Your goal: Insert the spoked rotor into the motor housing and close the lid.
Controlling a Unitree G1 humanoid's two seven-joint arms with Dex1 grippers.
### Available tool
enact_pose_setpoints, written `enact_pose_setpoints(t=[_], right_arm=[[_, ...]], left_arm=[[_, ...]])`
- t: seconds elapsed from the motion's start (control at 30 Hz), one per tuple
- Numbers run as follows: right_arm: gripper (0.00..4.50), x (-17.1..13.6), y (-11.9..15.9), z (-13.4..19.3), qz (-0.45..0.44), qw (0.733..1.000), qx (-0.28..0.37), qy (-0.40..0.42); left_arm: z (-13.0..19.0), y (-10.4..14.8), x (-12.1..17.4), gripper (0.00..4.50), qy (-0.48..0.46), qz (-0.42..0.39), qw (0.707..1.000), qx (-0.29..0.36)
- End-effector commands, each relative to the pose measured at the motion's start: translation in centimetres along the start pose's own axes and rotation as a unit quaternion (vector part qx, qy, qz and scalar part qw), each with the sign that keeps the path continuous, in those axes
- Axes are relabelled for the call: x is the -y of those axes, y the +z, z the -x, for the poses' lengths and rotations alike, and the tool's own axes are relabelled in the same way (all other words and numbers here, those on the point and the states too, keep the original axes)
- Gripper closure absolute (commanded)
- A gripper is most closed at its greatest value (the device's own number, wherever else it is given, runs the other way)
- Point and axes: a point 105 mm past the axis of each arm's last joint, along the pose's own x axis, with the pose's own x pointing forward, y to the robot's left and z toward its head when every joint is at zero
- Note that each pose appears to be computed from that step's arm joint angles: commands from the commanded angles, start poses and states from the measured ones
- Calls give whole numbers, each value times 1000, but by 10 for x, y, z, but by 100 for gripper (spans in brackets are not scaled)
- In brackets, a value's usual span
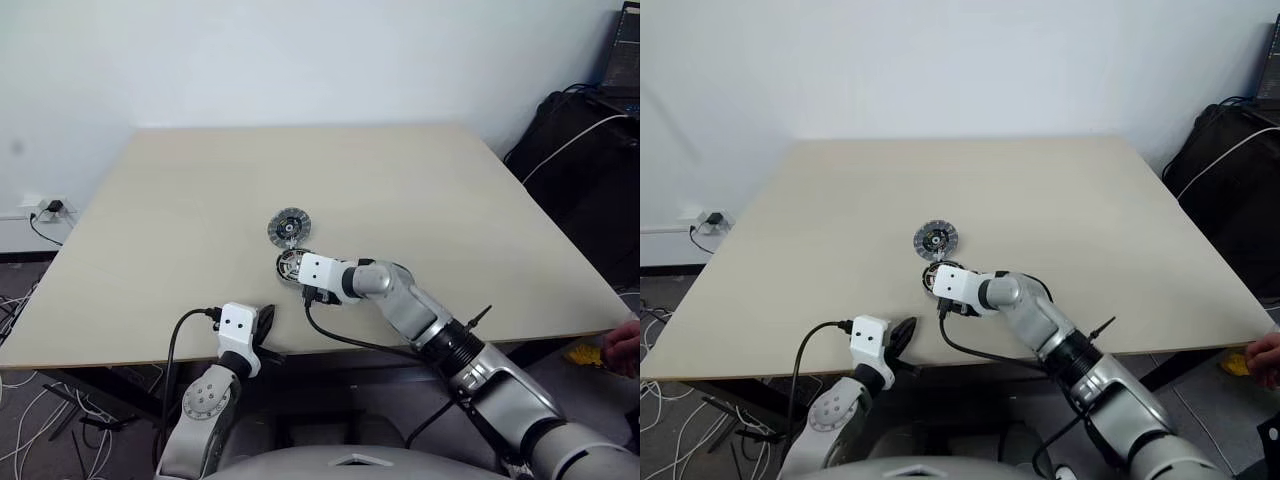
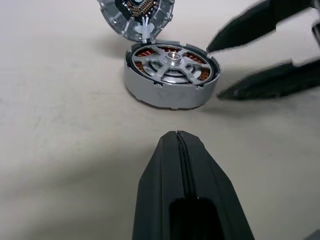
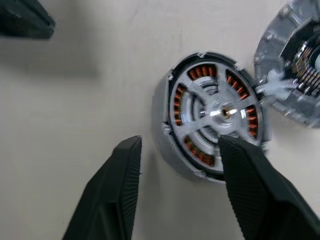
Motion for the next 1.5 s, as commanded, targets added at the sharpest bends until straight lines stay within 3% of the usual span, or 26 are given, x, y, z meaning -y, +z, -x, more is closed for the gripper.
enact_pose_setpoints(t=[0.03,0.27,0.7,0.87,0.97,1.2,1.5], right_arm=[[195,8,9,1,54,998,-7,12],[195,9,2,-4,109,991,-46,68],[195,14,-6,-14,136,983,-75,99],[360,14,-7,-17,139,982,-75,99],[434,14,-7,-18,138,983,-73,95],[439,20,-6,-17,106,991,-56,63],[439,4,-8,14,-93,996,6,-3]], left_arm=[[-4,11,3,450,-4,-2,1000,25],[-3,11,3,450,4,4,1000,29],[-2,10,2,450,12,12,999,34],[-2,9,3,450,13,13,999,34],[-2,9,3,450,13,14,999,34],[-3,8,3,450,11,15,999,33],[-1,4,7,450,9,21,999,28]])
